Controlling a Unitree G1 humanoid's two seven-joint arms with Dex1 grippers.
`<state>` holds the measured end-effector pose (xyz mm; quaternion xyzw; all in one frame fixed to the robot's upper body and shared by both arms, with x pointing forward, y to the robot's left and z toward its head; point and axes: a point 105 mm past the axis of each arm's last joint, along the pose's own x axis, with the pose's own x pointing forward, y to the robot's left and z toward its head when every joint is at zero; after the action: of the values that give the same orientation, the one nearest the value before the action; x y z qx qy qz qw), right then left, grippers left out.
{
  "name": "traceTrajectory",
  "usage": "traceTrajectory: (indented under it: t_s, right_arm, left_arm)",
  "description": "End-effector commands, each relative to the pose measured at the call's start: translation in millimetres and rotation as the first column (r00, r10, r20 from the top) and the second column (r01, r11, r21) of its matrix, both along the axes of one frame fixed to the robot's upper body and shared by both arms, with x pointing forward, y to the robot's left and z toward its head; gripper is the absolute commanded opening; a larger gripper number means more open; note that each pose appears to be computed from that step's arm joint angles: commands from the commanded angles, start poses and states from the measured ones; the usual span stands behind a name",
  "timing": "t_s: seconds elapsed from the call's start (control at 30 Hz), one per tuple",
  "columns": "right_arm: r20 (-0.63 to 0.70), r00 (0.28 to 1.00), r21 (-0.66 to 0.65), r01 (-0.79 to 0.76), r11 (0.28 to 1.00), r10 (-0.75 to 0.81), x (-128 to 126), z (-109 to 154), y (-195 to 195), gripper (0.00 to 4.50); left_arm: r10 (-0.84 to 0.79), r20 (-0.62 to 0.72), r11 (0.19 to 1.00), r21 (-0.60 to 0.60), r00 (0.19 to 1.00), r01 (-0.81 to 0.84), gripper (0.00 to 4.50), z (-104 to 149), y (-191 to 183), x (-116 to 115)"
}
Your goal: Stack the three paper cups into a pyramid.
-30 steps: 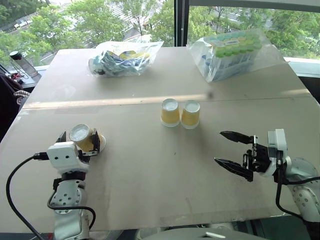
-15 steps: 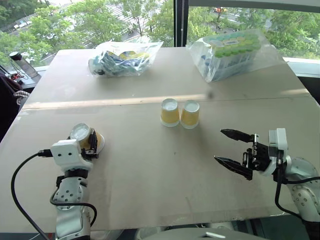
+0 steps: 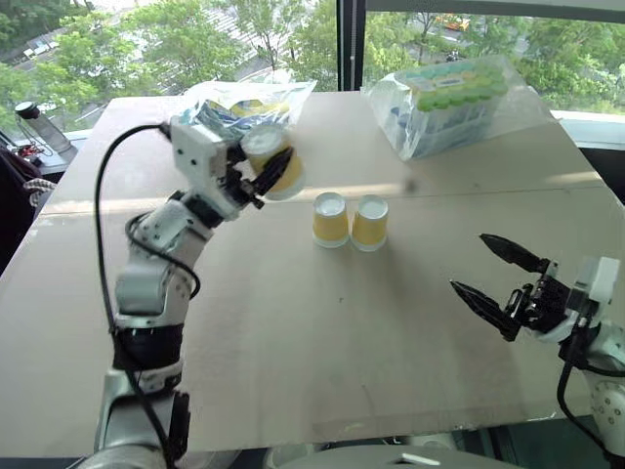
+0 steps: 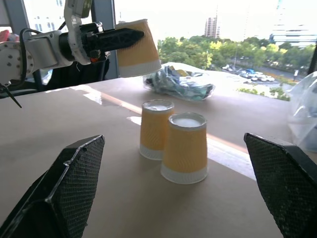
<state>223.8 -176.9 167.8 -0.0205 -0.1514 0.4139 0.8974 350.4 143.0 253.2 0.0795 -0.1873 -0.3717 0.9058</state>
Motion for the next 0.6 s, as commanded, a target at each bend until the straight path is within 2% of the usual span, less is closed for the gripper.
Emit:
traceTrajectory:
  t_s: [0.03, 0.33, 0.6]
  right_arm:
    - [0.088, 0.995, -0.009, 0.041, 0.999, -0.040, -8.0, 14.9, -3.5, 4.50]
    - [0.115, 0.993, 0.004, 0.032, 0.999, -0.032, -15.2, 20.2, -1.8, 4.50]
    - [0.137, 0.990, 0.046, 0.026, 0.999, -0.032, -14.9, 23.4, 3.1, 4.50]
  left_arm:
    - [-0.163, 0.007, 0.986, 0.048, 0.987, 0.162, 2.17, 16.4, -25.4, 3.0]
    - [-0.349, -0.071, 0.924, 0.139, 0.934, 0.356, 2.17, 6.7, -54.1, 3.4]
    - [-0.326, -0.064, 0.932, 0.146, 0.943, 0.332, 2.17, 3.7, -58.9, 5.4]
